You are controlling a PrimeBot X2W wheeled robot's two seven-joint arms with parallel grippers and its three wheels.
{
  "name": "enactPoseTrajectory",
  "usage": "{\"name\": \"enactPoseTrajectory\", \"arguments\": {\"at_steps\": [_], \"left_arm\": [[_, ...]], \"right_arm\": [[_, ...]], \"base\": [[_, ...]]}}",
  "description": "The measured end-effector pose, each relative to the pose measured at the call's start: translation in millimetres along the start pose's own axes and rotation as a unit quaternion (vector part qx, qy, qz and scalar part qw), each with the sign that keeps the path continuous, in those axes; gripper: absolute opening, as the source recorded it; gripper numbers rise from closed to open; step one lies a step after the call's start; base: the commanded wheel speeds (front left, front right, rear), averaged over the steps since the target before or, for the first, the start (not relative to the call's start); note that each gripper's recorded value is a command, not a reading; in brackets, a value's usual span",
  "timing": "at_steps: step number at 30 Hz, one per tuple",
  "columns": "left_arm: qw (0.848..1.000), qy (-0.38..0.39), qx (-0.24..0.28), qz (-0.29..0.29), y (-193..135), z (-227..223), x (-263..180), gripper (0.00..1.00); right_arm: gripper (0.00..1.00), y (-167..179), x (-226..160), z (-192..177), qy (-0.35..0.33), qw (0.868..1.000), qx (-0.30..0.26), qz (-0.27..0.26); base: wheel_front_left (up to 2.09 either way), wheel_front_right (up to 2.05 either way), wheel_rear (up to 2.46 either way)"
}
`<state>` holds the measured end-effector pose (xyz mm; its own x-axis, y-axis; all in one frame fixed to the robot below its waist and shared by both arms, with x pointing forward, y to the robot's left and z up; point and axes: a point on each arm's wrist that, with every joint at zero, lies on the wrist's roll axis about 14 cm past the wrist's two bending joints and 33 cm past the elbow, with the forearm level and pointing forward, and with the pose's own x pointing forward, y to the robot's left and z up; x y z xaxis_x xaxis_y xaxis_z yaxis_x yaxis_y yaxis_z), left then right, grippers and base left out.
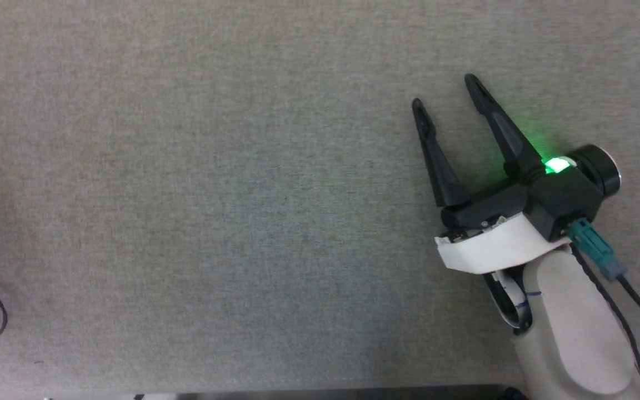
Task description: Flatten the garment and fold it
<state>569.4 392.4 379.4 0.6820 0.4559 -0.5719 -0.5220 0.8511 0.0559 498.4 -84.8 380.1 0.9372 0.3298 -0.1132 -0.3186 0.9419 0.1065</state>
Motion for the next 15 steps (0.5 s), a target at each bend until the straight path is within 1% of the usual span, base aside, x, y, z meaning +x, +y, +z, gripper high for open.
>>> {"name": "enactPoseTrajectory", "arguments": {"at_steps": [3,6,8,11,15], "left_arm": [[0.994,-0.108,0.032,0.009,3.2,31.6,-8.7,0.0],[0.977,-0.208,0.043,-0.005,-2.4,67.4,-26.5,0.0],[0.963,-0.264,0.044,-0.023,-11.0,90.2,-42.8,0.0],[0.937,-0.342,0.046,-0.056,-26.0,123.4,-75.5,0.0],[0.903,-0.414,0.028,-0.109,-48.0,165.9,-131.2,0.0]], "right_arm": [[1.0,-10.9,-10.3,0.6,0.011,1.0,-0.01,-0.016],[1.0,-20.5,-29.0,-1.4,0.028,0.999,-0.017,-0.034],[1.0,-23.8,-43.2,-1.6,0.041,0.998,-0.019,-0.043],[1.0,-24.6,-64.5,1.6,0.052,0.997,-0.019,-0.055],[1.0,-22.7,-88.2,20.3,0.041,0.997,-0.018,-0.068]], "base": [[0.0,0.0,0.0],[0.0,0.0,0.0],[0.0,0.0,0.0],[0.0,0.0,0.0],[0.0,0.0,0.0]]}}
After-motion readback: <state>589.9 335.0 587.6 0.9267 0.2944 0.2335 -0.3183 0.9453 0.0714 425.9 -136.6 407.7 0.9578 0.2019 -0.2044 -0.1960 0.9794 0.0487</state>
